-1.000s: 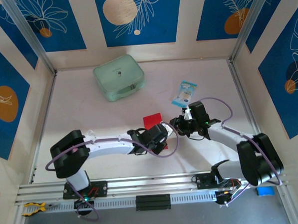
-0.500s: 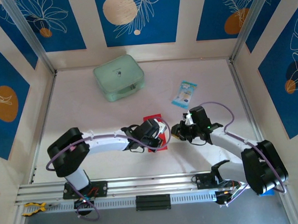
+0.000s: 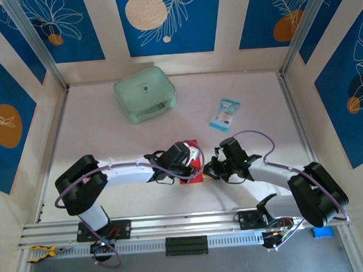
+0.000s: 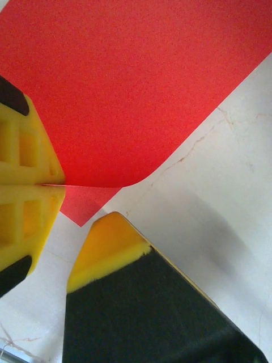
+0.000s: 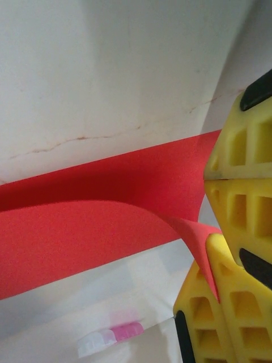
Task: Fold a paper plane with a square sheet of paper (pick it up from the middle)
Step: Fold the triangle a second time at the center of the table.
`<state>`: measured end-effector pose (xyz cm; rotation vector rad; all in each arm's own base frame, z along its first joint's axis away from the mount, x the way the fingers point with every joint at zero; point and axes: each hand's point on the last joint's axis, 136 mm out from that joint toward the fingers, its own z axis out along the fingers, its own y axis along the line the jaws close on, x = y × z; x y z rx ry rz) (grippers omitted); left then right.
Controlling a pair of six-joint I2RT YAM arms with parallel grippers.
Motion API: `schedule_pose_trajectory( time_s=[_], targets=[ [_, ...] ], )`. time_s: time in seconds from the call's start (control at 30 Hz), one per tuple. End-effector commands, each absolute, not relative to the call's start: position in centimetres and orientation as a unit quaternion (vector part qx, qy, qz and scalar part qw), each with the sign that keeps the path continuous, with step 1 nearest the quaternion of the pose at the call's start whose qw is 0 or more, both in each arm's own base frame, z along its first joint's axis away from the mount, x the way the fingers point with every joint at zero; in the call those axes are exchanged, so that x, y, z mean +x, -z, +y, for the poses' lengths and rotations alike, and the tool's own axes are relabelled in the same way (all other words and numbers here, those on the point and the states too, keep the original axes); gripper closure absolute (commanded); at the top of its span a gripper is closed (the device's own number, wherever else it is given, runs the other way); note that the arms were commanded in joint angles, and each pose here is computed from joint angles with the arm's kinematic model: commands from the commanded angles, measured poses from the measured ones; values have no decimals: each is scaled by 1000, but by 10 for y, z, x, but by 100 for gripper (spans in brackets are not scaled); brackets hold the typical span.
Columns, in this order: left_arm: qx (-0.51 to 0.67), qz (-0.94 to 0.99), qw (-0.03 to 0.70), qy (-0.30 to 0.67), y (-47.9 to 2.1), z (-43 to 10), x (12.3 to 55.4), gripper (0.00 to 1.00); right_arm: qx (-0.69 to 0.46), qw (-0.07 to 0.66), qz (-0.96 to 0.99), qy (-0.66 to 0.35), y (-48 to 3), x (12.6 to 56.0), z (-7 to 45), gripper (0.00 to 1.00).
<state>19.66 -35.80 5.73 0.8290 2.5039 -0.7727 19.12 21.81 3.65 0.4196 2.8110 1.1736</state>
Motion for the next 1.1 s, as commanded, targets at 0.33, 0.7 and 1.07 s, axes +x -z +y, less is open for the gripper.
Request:
schedule_pose_trajectory(
  time_s=[0.33,0.7,1.07],
  targets=[
    [272,894,186,305,-62,-356,199,93,143,-6,945,-292,-1,181,210,97],
    [242,891,163,346,-56,-362,201,92,131,12,942,-307,-14,191,210,96],
    [233,893,162,350,-54,-359,203,92,123,28,923,-363,-33,202,230,94]
  ],
)
